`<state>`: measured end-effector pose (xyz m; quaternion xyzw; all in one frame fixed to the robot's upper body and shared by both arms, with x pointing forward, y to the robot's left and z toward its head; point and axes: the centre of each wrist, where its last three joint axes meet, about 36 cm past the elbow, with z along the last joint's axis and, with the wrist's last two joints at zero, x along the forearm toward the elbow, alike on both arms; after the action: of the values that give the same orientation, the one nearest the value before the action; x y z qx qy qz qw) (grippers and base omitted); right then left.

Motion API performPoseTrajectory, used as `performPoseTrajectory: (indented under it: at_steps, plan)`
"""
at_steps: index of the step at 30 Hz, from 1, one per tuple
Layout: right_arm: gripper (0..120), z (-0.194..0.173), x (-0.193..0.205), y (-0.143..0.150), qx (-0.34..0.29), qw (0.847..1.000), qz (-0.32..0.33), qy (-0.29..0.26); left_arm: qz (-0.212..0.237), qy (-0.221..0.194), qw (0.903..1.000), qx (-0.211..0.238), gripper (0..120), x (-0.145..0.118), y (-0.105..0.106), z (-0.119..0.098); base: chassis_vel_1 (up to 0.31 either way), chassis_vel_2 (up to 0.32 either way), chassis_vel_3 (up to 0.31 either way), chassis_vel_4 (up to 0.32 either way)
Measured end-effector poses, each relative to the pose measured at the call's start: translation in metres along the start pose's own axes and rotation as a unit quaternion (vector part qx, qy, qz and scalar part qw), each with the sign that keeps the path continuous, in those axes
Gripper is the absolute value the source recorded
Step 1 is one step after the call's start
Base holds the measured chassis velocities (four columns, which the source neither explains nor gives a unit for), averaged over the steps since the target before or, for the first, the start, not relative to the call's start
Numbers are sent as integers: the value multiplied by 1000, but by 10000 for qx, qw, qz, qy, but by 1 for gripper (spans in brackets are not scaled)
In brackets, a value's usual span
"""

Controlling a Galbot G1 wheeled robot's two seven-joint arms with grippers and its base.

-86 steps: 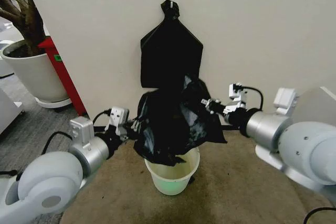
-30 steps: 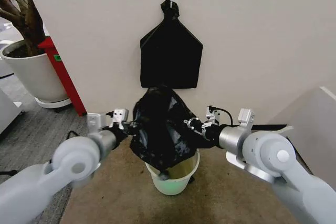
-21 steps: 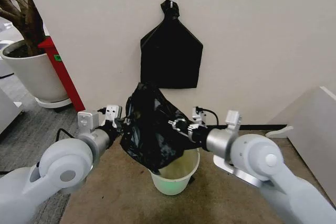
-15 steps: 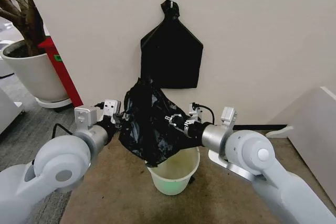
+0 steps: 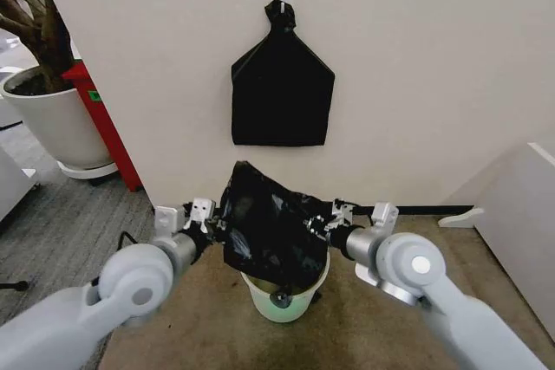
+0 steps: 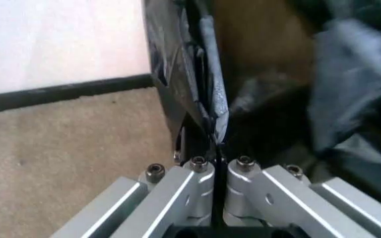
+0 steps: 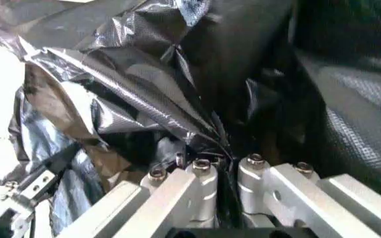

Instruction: Place the garbage bag over the trash bin.

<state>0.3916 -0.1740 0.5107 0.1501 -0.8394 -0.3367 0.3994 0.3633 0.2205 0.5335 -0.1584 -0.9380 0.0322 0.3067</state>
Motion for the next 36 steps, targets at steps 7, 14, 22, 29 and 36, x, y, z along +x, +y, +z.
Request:
performPoseTrajectory:
  at_steps: [7, 14, 22, 29, 36]
  plan:
    - [0, 11, -5, 6, -58, 9995, -127, 274, 149, -173, 9996, -140, 0, 27, -5, -16, 0, 0, 0, 0]
    - [0, -15, 42, 29, 109, 9985, -469, -245, 405, -774, 9958, -280, 0, 39, -5, -38, 0, 0, 0, 0]
    - [0, -24, 122, 62, 656, 9903, -966, -750, 844, -1516, 9834, -528, 0, 60, -4, -61, 0, 0, 0, 0]
    - [0, -32, 148, 62, 917, 9872, -893, -956, 216, -1460, 9877, -522, 0, 48, 16, -53, 0, 0, 0, 0]
    - [0, -51, 168, 59, 1127, 9803, -716, -1455, -103, -1304, 9906, -397, 0, 23, 30, -41, 0, 0, 0, 0]
